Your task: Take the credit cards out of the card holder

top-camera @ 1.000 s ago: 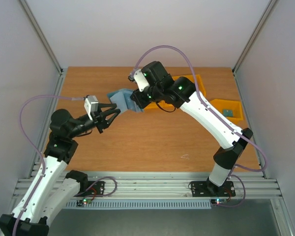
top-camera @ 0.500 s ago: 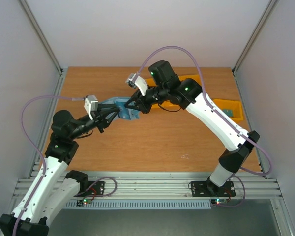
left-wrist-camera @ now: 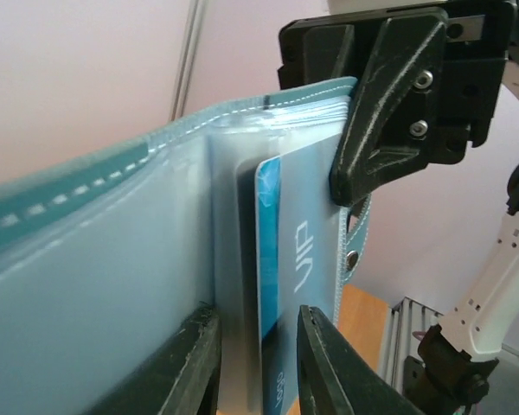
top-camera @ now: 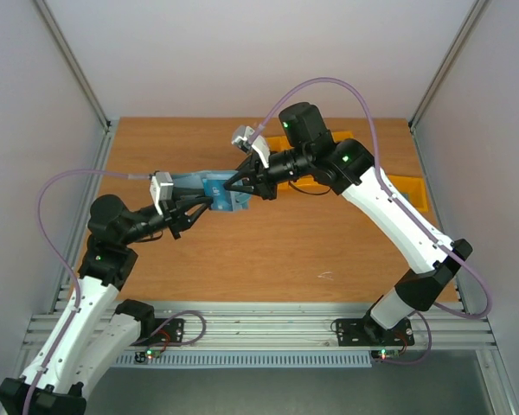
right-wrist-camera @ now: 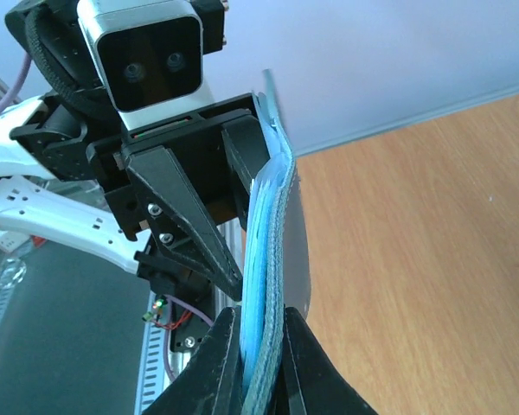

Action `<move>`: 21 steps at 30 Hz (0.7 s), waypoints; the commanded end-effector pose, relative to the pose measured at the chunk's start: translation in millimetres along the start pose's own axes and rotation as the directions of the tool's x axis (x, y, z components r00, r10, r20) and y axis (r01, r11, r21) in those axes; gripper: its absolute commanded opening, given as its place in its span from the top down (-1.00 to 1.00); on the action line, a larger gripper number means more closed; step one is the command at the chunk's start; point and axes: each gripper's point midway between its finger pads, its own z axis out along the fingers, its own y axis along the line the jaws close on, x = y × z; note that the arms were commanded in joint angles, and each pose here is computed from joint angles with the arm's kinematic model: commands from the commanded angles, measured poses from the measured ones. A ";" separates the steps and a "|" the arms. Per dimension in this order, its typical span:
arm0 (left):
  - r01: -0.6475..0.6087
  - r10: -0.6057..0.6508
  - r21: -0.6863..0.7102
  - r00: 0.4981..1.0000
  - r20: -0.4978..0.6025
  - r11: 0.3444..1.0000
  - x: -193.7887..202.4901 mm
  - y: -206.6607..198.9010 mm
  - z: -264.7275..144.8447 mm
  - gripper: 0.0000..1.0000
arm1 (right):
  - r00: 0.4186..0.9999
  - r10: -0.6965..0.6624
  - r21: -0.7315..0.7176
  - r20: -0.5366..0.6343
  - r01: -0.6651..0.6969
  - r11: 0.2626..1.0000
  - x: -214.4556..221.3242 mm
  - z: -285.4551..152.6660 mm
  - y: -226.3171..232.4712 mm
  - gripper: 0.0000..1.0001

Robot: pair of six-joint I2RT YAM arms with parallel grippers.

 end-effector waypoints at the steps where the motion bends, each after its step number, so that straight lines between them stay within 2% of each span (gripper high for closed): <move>1: -0.077 0.076 0.096 0.997 0.016 0.992 -10.1 -17.4 1.9 0.52 | 0.996 -0.054 -0.134 0.069 0.063 0.989 -16.2 -2.8 30.7 0.97; 4: -0.101 0.099 0.127 0.995 0.023 0.987 -12.2 -23.9 1.4 0.66 | 0.996 -0.052 -0.135 0.066 0.060 0.989 -15.2 -0.1 28.2 0.98; 7: -0.120 0.116 0.157 0.993 0.032 0.980 -15.3 -30.5 0.4 0.99 | 0.997 -0.051 -0.136 0.062 0.059 0.989 -13.7 1.2 26.8 0.98; 9: -0.122 0.117 0.163 0.992 0.039 0.979 -17.3 -33.2 -0.9 0.99 | 0.997 -0.054 -0.126 0.058 0.061 0.990 -12.4 1.7 25.0 0.96; 17: -0.075 0.064 0.130 0.994 0.089 0.989 -30.6 -31.4 -4.9 1.00 | 0.998 0.015 -0.131 0.060 -0.007 0.991 -4.1 -10.4 9.4 0.52; 21: -0.038 0.028 0.098 0.995 0.098 0.994 -31.1 -23.5 -6.3 0.99 | 0.997 0.037 -0.142 0.064 -0.027 0.989 0.0 -17.4 7.8 0.44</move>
